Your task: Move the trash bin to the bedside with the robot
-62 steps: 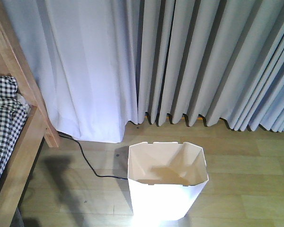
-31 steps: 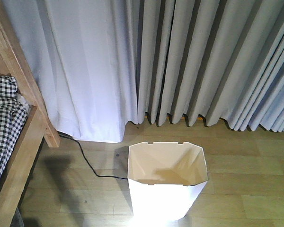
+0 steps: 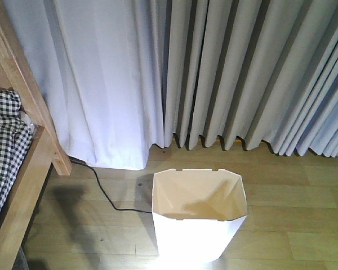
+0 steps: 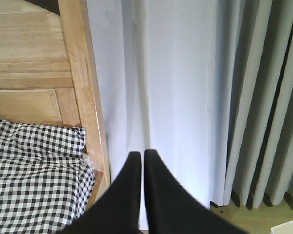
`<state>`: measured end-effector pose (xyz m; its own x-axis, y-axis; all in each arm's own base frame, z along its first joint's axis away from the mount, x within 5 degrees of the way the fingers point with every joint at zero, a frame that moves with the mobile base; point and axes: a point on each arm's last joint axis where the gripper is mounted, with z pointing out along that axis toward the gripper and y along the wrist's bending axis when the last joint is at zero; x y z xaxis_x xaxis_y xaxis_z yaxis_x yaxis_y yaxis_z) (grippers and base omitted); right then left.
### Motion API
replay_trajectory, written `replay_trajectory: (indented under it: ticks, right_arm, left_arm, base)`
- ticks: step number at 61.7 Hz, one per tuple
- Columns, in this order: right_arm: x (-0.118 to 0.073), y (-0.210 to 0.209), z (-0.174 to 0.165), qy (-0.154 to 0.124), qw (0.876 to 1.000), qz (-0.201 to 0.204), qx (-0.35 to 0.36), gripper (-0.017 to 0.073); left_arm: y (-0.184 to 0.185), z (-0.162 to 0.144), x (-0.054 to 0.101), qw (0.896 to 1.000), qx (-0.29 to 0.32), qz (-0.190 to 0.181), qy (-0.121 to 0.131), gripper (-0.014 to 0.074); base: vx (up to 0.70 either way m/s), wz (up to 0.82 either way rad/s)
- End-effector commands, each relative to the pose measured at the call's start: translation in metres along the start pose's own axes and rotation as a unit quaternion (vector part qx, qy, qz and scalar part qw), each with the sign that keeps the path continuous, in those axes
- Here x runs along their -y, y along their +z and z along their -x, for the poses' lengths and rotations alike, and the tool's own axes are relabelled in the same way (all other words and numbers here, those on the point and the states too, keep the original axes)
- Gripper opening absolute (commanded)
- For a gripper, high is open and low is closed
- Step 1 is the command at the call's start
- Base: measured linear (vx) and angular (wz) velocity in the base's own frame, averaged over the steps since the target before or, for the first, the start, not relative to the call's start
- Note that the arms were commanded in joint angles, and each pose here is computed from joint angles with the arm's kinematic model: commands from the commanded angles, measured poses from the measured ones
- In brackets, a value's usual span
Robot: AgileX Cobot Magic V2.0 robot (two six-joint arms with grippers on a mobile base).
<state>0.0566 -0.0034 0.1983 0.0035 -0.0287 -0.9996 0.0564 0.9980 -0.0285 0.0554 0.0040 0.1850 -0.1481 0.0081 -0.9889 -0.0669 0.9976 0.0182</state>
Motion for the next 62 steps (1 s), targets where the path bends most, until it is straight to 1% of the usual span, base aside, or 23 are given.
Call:
replay_trajectory:
  ticks: [1,8,15,62]
  right_arm:
    - [0.0,-0.0008,0.0043,-0.007,0.999,-0.002,0.035,-0.0009]
    - [0.0,-0.0008,0.0043,-0.004,0.999,-0.002,0.035,-0.0009]
    - [0.0,-0.0008,0.0043,0.006,0.999,-0.001,0.035,-0.0009]
    - [0.0,-0.0008,0.0043,0.006,0.999,-0.001,0.035,-0.0009]
  left_arm:
    - [0.0003,0.0009,0.0001,0.999,0.033,0.0,-0.002,-0.0006]
    - [0.0003,0.0009,0.0001,0.999,0.033,0.0,-0.002,-0.0006]
    - [0.0003,0.0009,0.0001,0.999,0.033,0.0,-0.002,-0.0006]
    - [0.0003,0.0009,0.0001,0.999,0.033,0.0,-0.002,-0.0006]
  base:
    - [0.0,0.0]
    - [0.0,0.0]
    - [0.0,0.0]
    - [0.0,0.0]
